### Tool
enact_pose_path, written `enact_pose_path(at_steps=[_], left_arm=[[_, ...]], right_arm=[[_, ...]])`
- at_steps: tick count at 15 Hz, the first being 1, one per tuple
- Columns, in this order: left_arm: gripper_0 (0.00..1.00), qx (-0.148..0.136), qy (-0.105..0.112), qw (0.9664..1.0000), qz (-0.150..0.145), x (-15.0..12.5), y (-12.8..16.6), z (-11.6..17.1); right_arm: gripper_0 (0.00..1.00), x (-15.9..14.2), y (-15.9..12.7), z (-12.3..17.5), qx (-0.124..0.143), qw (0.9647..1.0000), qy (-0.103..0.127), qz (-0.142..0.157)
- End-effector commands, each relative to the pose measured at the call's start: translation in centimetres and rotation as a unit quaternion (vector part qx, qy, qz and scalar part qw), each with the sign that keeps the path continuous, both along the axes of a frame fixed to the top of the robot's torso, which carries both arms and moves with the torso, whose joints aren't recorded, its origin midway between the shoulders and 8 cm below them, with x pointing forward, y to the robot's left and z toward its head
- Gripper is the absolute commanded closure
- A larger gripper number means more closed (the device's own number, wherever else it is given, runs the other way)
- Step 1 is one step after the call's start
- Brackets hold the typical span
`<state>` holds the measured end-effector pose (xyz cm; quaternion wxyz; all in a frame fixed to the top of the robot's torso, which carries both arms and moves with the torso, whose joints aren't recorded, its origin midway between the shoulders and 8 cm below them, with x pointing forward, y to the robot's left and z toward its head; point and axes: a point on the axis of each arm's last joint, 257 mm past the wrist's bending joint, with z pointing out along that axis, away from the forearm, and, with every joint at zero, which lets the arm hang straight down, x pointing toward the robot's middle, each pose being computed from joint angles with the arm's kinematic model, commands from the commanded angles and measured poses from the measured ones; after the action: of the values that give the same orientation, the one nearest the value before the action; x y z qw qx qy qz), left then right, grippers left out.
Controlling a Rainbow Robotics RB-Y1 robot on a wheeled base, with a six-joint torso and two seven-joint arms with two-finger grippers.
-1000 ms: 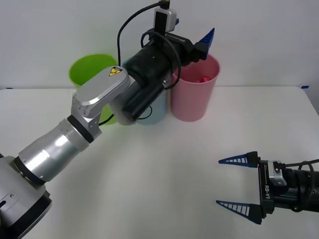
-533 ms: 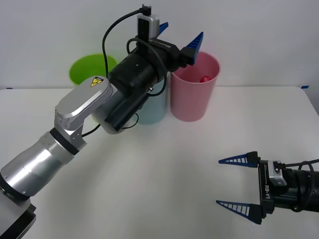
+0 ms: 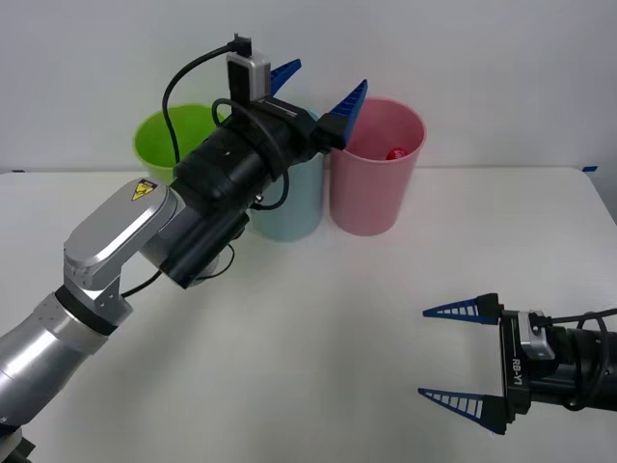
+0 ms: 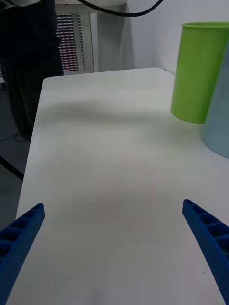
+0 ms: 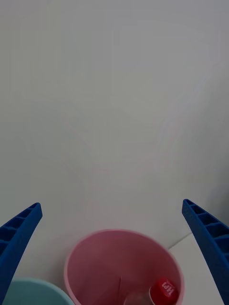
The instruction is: Put cans in the blue bin and PET bottles in the pink bin and trash in the green bin.
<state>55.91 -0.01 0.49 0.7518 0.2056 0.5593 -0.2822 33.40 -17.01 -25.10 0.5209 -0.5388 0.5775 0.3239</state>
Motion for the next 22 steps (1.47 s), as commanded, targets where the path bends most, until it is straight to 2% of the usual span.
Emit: enact_pose_path(at_steps=[1, 6, 13, 16, 22], left_arm=[[0.0, -0.001, -0.008, 0.9999, -0.007, -1.2, 1.4, -0.3], [0.0, 0.006, -0.019, 0.9997, -0.013, -3.7, 4.4, -1.3], [0.0, 0.03, -0.028, 0.9991, -0.007, -7.9, 8.3, -3.5], [0.0, 0.056, -0.034, 0.9978, -0.006, -10.0, 9.4, -5.0], [0.0, 0.115, -0.022, 0.993, -0.016, -13.4, 11.8, -9.2]], right_arm=[[0.0, 0.0, 0.0, 0.0, 0.0, 1.0, 0.0, 0.0], [0.0, 0.0, 0.0, 0.0, 0.0, 1.0, 0.0, 0.0], [0.0, 0.0, 0.0, 0.0, 0.0, 1.0, 0.0, 0.0], [0.0, 0.0, 0.0, 0.0, 0.0, 1.0, 0.0, 0.0], [0.0, 0.0, 0.0, 0.0, 0.0, 1.0, 0.0, 0.0]])
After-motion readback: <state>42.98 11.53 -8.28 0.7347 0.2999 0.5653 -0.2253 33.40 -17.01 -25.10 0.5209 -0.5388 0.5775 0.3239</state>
